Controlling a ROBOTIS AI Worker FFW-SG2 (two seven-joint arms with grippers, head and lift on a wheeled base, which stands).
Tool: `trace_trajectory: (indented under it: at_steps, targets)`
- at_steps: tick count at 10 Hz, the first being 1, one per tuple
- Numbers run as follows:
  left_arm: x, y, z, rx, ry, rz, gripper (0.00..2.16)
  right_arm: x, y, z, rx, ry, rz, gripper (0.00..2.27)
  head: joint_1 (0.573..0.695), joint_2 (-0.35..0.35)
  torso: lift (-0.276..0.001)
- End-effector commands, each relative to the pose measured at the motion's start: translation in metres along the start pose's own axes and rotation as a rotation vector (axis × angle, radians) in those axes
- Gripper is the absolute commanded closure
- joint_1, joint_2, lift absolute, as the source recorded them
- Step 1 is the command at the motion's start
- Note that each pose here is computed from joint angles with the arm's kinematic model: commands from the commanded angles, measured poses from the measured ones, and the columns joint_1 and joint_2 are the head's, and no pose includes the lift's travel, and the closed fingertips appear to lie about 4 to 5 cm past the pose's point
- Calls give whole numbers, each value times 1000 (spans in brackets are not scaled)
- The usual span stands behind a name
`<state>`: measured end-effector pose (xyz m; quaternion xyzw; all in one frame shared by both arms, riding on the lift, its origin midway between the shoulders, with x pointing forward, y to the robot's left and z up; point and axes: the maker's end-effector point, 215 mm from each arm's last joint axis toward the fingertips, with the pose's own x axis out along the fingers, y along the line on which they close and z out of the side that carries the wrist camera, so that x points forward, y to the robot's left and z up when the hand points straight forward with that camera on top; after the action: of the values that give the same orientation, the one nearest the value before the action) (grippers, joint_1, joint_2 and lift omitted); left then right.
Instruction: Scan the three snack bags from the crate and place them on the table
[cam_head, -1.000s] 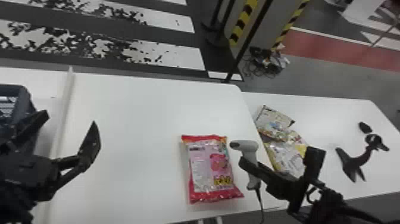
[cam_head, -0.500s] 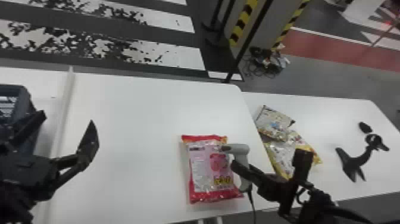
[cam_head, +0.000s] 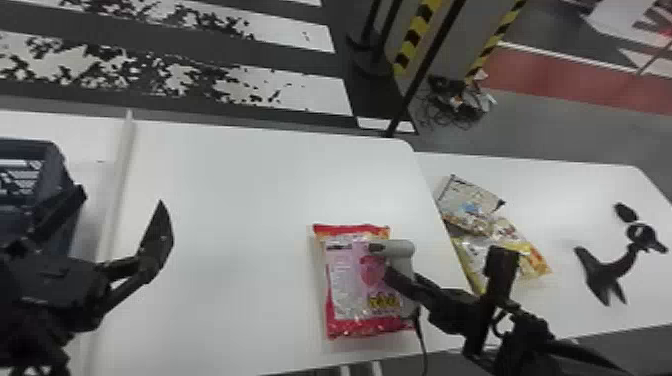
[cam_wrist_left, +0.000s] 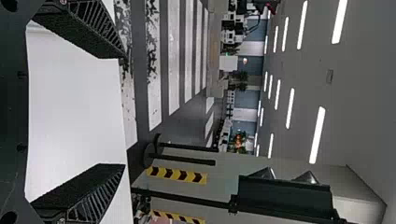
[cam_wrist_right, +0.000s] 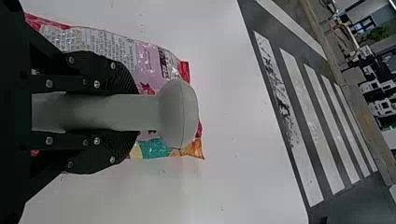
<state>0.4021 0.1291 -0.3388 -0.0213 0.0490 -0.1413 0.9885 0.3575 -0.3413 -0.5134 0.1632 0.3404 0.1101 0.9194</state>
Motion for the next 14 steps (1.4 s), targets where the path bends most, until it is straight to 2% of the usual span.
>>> trace_trajectory:
  at_steps: [1,5,8,11,14]
  targets:
    - [2,0,0,1,-1,0,33,7,0,-5,-4,16,1,2250,695,-312,-62]
    - [4,0,-3,2,2,-2,33,11,0,-3,-4,17,0,2250,695,-304,-62]
    - [4,0,-1,7,-1,-4,33,-1,-18,23,-1,-32,-23,2250,695,-311,-62]
    - [5,-2,2,7,-4,-10,33,-1,-59,58,3,-103,-66,2250,695,-345,-62]
    - [5,-1,-1,9,3,-8,33,13,-102,58,30,-88,-107,2250,695,-350,-62]
